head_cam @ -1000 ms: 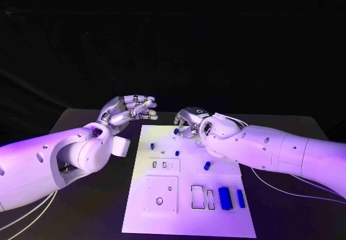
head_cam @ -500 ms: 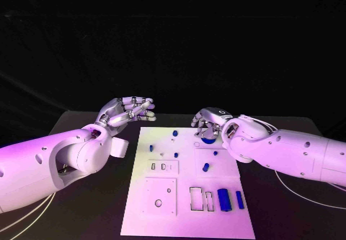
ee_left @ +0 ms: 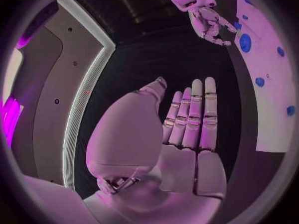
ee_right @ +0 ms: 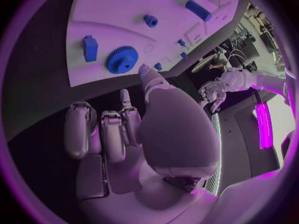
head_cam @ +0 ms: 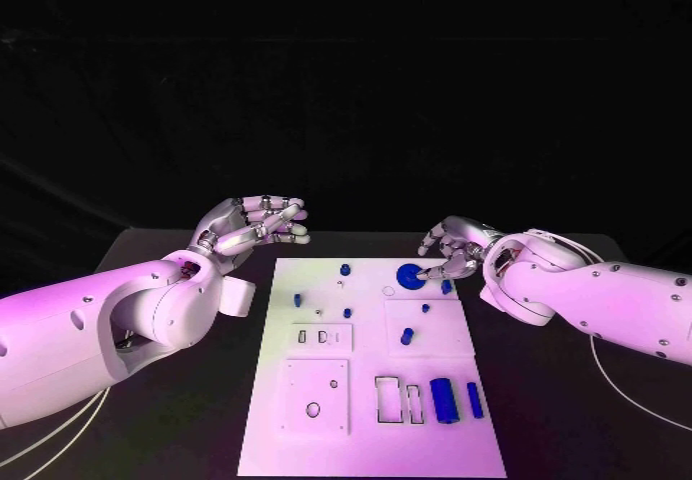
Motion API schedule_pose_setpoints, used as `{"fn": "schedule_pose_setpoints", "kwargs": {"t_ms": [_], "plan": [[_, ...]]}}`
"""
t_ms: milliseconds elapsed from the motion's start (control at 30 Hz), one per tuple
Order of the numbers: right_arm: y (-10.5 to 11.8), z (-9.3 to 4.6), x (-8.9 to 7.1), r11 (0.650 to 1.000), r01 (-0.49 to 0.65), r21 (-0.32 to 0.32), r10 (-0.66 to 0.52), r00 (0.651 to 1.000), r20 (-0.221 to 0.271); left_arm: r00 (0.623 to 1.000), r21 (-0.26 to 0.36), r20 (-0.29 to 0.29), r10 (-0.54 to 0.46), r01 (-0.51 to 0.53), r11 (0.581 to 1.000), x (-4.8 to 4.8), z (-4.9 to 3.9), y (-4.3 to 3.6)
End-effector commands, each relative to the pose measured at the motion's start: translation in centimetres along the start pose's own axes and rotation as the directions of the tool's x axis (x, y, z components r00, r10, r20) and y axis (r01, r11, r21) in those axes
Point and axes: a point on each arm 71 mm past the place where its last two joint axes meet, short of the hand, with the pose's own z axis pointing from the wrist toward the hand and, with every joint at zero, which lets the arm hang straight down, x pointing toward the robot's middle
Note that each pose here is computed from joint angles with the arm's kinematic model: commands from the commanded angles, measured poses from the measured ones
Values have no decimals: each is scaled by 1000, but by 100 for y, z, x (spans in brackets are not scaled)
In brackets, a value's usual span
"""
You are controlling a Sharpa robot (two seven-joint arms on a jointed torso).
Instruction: Assemble the parts on the task board
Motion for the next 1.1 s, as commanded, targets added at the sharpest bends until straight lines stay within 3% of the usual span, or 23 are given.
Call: {"fn": "schedule_pose_setpoints", "kwargs": {"t_ms": [33, 533, 1100], "plan": [[-33, 20, 59, 1000, -8, 29, 10, 998, -66, 1000, 6, -22, -15, 15, 1000, 25, 8, -8], [-12, 127, 198, 1000, 12, 23, -10, 997, -75, 1000, 4, -22, -15, 15, 1000, 17, 0, -9], [-5, 202, 247, 1000, 10, 27, -8, 997, -73, 1000, 0, -25, -17, 17, 1000, 18, -13, -14]]}}
